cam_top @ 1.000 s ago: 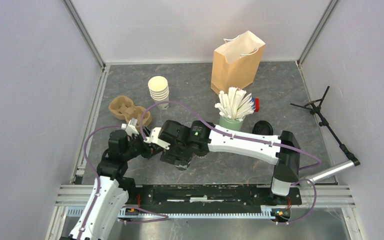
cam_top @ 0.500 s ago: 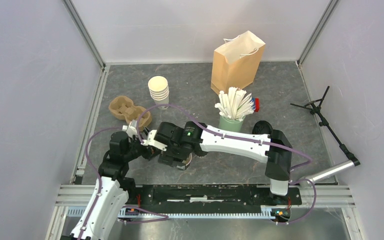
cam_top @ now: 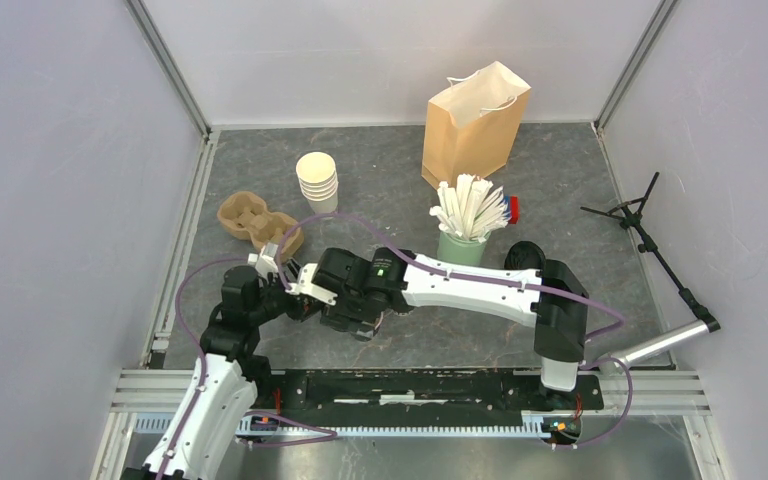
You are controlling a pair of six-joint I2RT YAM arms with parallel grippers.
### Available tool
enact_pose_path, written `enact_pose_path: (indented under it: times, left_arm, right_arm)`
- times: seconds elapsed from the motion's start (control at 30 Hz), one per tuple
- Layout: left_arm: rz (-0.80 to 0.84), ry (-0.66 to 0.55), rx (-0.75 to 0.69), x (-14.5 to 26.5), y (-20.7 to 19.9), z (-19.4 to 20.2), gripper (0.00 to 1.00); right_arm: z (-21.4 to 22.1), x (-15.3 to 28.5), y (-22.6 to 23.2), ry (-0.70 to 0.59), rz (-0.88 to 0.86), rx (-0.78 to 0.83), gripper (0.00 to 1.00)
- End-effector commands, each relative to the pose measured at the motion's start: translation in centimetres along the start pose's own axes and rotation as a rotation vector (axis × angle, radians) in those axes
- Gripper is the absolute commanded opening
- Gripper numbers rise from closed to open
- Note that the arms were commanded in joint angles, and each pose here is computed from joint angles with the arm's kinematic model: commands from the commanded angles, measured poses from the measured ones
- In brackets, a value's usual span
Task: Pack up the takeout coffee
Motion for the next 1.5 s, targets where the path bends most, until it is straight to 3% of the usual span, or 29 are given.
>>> enact_pose_path:
  times: [0.0, 0.07, 0.17, 0.3, 0.63, 0.93, 1.17, 1.3, 1.47]
  left_arm:
    - [0.055, 0.015, 0.002, 0.1, -1.0, 0.1, 0.67]
    - [0.056, 0.018, 0.003, 0.1, -1.0, 0.1, 0.59]
    - [0.062, 0.016, -0.004, 0.2, -1.2, 0.1, 0.38]
    - [0.069, 0.016, -0.017, 0.3, -1.7, 0.0, 0.25]
    - [0.081, 0.04, -0.073, 0.4, -3.1, -0.2, 0.16]
    - [0.196, 0.069, -0.127, 0.3, -4.4, 0.6, 0.16]
    - [0.129, 0.066, -0.125, -0.5, -3.3, 0.6, 0.22]
    - [0.069, 0.013, -0.153, -0.3, -3.3, 0.2, 0.35]
    - [-0.041, -0.13, -0.186, 0.9, -3.9, -0.8, 0.58]
  right_arm:
    - [0.0, 1.3, -0.5, -0.075, 0.034, -0.021, 0.76]
    - [0.3, 1.2, -0.5, -0.078, 0.036, -0.03, 0.75]
    - [0.6, 1.2, -0.5, -0.086, 0.04, -0.042, 0.75]
    - [0.8, 1.8, -0.8, -0.114, 0.05, -0.055, 0.75]
    - [1.8, 5.7, -1.0, -0.231, 0.108, -0.084, 0.77]
    - [4.7, 8.1, -0.7, -0.401, 0.193, -0.154, 0.78]
    - [6.1, 8.0, -0.1, -0.511, 0.218, -0.255, 0.79]
    - [6.1, 6.8, 1.6, -0.655, 0.125, -0.306, 0.75]
    - [7.2, 5.3, 4.4, -0.774, 0.106, -0.324, 0.69]
Point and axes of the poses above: each gripper's point midway between its finger pads, its own x axis back along the fingers, its own y axis along the line the jaws close on, z = x × y, the point moved 8 cm from there along x, back along the fingers, and after that the axes turned 14 degrees about x, right-handed, at the moved point
